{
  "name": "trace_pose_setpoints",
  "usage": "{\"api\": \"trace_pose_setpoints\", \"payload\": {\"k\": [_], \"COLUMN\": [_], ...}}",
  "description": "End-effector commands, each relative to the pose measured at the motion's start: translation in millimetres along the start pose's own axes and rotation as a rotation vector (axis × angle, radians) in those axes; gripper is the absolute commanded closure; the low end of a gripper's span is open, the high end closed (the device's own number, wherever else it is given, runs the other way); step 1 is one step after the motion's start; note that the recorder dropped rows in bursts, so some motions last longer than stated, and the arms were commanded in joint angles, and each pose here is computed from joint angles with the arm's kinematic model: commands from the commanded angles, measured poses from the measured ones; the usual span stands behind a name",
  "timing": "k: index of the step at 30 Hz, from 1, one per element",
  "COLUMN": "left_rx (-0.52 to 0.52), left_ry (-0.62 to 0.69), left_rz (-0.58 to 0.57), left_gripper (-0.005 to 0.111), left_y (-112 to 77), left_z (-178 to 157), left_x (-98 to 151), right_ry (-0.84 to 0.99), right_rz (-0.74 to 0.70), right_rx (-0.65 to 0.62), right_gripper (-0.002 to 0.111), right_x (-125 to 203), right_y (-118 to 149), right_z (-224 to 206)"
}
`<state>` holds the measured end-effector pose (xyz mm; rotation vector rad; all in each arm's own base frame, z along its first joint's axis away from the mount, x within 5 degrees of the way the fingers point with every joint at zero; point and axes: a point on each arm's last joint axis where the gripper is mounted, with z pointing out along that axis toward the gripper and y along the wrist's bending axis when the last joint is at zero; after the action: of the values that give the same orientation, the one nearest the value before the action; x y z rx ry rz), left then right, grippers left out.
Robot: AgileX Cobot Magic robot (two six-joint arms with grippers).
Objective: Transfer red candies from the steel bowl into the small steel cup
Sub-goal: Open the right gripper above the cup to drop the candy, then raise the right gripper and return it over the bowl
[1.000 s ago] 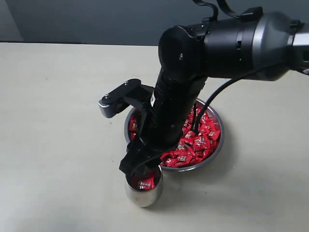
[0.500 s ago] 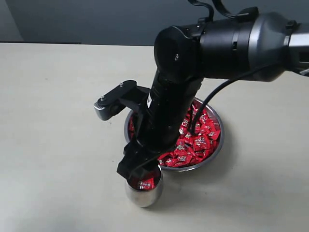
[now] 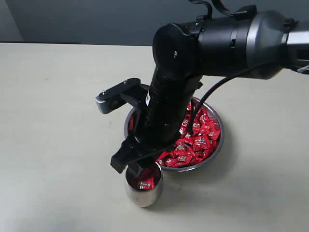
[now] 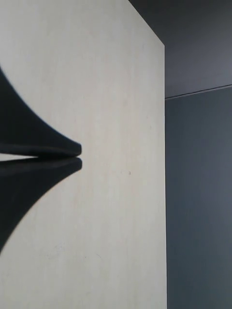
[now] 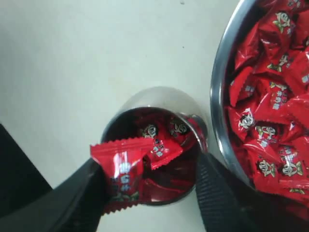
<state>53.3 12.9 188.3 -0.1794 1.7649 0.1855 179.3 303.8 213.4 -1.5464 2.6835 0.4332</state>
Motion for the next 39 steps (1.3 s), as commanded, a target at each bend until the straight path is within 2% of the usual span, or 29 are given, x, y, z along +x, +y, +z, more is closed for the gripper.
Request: {"api": "trace_pose_setpoints", "payload": {"k": [1,5,8,10,11,12,13,15,17,20,22,25,31,39], "left_rx": [-0.001,-0.001,-0.001,-0.001,-0.001,-0.001,-0.001,-0.001,-0.001,-0.001,-0.001,-0.001,-0.001,-0.001], "left_ry": [-0.002,-0.002,-0.002,-0.002,-0.002,-0.002,-0.002,-0.002,-0.002,-0.002,-0.002,-0.002,-0.002,-0.002], "left_rz": [-0.002,-0.002,-0.002,-0.002,-0.002,-0.002,-0.002,-0.002,-0.002,-0.002,-0.002,-0.002,-0.002,-0.002], "left_gripper": [0.106,0.106,0.106,0.106,0.106,0.106,0.106,0.106,0.106,0.106,0.106,0.106,0.106,0.106], "left_y": [0.1,0.1,0.1,0.1,0.1,0.1,0.1,0.1,0.1,0.1,0.1,0.1,0.1,0.1], "left_z": [0.0,0.0,0.0,0.0,0.0,0.0,0.0,0.0,0.0,0.0,0.0,0.0,0.0,0.0], "left_x": [0.9,0.9,0.9,0.9,0.9,0.9,0.9,0.9,0.9,0.9,0.9,0.9,0.9,0.9], "right_ry": [-0.056,-0.039,0.008,0.023,0.046,0.043,0.034,0.013,0.016,0.013,0.016,0.016,0.015,-0.074], "right_rz": [0.003,-0.022,0.044,-0.023,0.014,0.049,0.029,-0.064,0.033,-0.04,0.008,-0.03,-0.017,0.019], "right_rx": [0.026,0.037,0.027,0.048,0.043,0.012,-0.014,0.02,0.019,0.028,0.0,0.018,0.023,0.051], "right_gripper": [0.055,0.055,0.055,0.055,0.055,0.055,0.055,0.055,0.055,0.055,0.055,0.055,0.055,0.055], "right_x": [-6.4,-4.6,-1.6,-0.5,1.3,1.3,0.7,-0.2,-1.0,-2.0,-1.4,-1.4,-1.6,-9.6], "right_y": [0.6,-0.6,-0.2,-2.5,-2.1,1.4,3.9,0.3,0.2,-0.4,1.8,0.1,-0.4,-2.9], "right_z": [-9.1,-7.9,-6.2,-5.0,-4.9,-6.8,-7.6,-5.5,-4.8,-3.0,-3.7,-3.8,-3.8,-4.1]}}
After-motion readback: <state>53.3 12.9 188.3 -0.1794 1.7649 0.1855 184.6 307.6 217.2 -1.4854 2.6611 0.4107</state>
